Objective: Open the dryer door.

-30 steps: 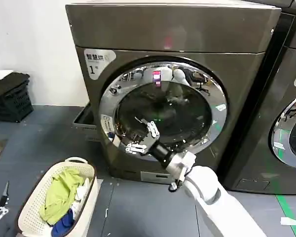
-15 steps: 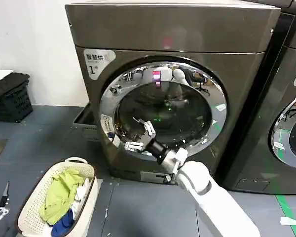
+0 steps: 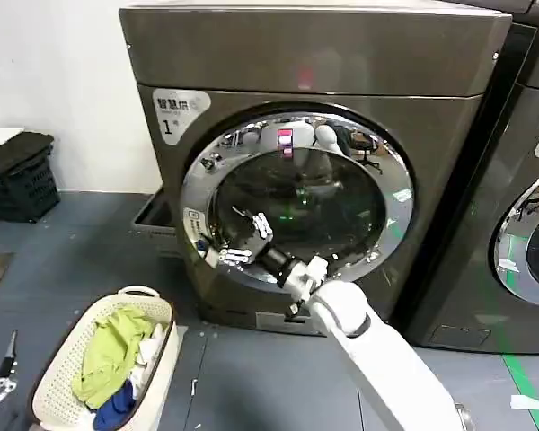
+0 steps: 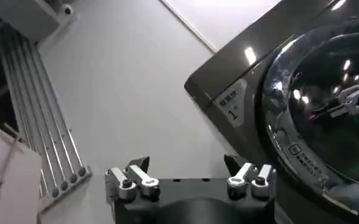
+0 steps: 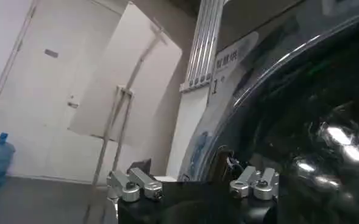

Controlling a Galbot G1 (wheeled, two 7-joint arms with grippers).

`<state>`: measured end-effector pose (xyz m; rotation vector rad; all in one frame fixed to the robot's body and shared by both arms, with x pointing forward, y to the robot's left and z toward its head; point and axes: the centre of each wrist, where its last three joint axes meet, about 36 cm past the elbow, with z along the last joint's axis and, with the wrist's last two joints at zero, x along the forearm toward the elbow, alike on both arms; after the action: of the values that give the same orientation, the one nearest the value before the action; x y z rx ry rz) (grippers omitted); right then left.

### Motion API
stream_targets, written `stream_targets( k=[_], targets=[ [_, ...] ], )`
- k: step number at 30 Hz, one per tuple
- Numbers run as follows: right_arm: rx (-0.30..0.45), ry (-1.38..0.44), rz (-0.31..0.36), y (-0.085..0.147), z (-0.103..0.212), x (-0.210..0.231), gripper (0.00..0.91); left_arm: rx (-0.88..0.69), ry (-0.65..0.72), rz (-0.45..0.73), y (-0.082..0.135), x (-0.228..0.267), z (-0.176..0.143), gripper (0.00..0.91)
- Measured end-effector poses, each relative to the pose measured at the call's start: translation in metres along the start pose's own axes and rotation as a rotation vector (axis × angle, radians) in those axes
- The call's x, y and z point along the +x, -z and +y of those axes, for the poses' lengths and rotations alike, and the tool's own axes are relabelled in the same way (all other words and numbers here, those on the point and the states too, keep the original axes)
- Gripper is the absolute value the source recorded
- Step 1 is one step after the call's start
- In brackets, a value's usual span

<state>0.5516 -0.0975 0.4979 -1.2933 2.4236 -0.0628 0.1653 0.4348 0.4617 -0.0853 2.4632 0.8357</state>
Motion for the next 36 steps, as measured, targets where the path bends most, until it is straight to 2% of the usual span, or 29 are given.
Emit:
stream_targets(
  k=[36],
  targets=[
    [-0.037, 0.049, 0.050, -0.033, -0.009, -0.044, 0.907, -0.007, -0.004, 0.008, 0.004, 0.004, 0.002, 0.907]
  ],
)
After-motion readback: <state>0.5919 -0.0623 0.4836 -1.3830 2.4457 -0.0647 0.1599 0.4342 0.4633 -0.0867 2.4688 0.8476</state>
